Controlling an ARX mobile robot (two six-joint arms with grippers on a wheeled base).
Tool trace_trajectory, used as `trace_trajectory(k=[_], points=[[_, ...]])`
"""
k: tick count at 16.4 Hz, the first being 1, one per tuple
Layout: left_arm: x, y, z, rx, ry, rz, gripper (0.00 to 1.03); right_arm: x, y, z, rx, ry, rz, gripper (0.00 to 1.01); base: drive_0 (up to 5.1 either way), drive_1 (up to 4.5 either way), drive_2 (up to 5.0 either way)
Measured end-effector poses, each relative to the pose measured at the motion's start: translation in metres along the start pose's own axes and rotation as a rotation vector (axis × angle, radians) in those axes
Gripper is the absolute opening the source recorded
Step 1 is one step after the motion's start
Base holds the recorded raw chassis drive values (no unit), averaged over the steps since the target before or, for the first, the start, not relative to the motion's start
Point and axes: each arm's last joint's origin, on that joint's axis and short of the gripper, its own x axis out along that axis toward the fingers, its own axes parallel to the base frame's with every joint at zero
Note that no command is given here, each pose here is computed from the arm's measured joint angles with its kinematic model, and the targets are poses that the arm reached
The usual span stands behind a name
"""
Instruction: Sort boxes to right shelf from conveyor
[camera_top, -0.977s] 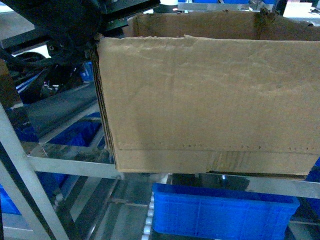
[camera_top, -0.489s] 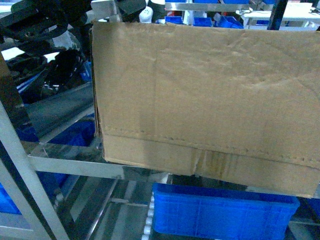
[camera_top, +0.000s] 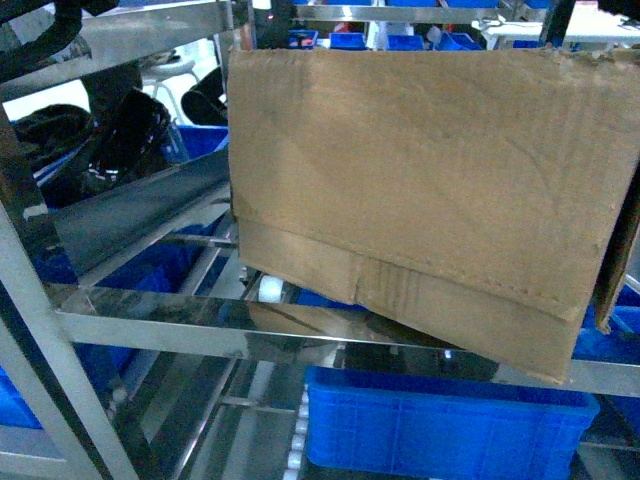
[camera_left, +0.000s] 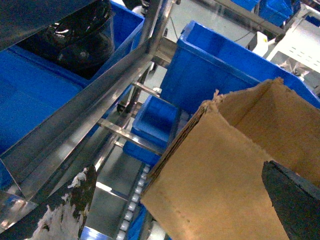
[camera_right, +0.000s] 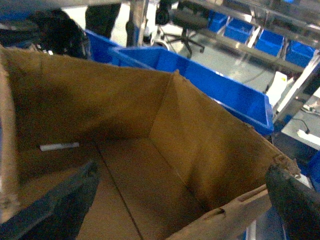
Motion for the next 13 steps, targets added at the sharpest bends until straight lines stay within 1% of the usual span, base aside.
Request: trace_trajectory(k=[1,2,3,4,5,6,7,8,9,10,11,12,13], points=[[-0.005,0.004,-0.003,0.003,0.017,0.006,0.98,-0.007,0.003,-0.001,0.016,-0.039,0.012,0.98,0.0,0.00,0.0],[-0.008,0.007,-0.004,-0.005,0.016,0.005,0.98,-0.010,0.005,-0.002,0.036,-0.067,0.021,0.98,0.0,0.00,0.0],[-0.010,0.010,-0.007,-0.013,0.029,0.004,0.98,-0.013,0.005,-0.003,0.048,-0.094,0.032,0.98,0.0,0.00,0.0],[-0.013,0.012,-0.010,-0.011,0.044,0.003,0.98,-0.018,0.007,0.000,0.070,-0.097,0.043,0.98,0.0,0.00,0.0],[-0.018,0.015,-0.011,-0.021,0.065,0.007,0.98,-0.026,0.009,0.004,0.082,-0.102,0.052,0.98,0.0,0.00,0.0],[-0.027,0.020,-0.010,-0.034,0.085,0.013,0.98,-0.038,0.011,0.009,0.094,-0.091,0.049,0.98,0.0,0.00,0.0],[-0.037,0.025,-0.009,-0.055,0.095,0.014,0.98,-0.048,0.014,0.007,0.108,-0.054,0.043,0.98,0.0,0.00,0.0],[-0.047,0.032,-0.008,-0.067,0.109,0.024,0.98,-0.058,0.017,-0.002,0.128,0.017,0.031,0.98,0.0,0.00,0.0],[-0.055,0.038,-0.010,-0.073,0.130,0.033,0.98,-0.066,0.018,-0.012,0.140,0.098,0.009,0.98,0.0,0.00,0.0],[-0.059,0.043,-0.013,-0.071,0.140,0.041,0.98,-0.075,0.024,-0.018,0.144,0.177,0.025,0.98,0.0,0.00,0.0],[-0.059,0.043,-0.013,-0.077,0.139,0.040,0.98,-0.083,0.028,-0.020,0.137,0.229,0.041,0.98,0.0,0.00,0.0],[-0.059,0.043,-0.013,-0.083,0.138,0.040,0.98,-0.084,0.028,-0.019,0.120,0.225,0.042,0.98,0.0,0.00,0.0],[-0.059,0.043,-0.013,-0.084,0.139,0.040,0.98,-0.083,0.028,-0.020,0.118,0.233,0.044,0.98,0.0,0.00,0.0]])
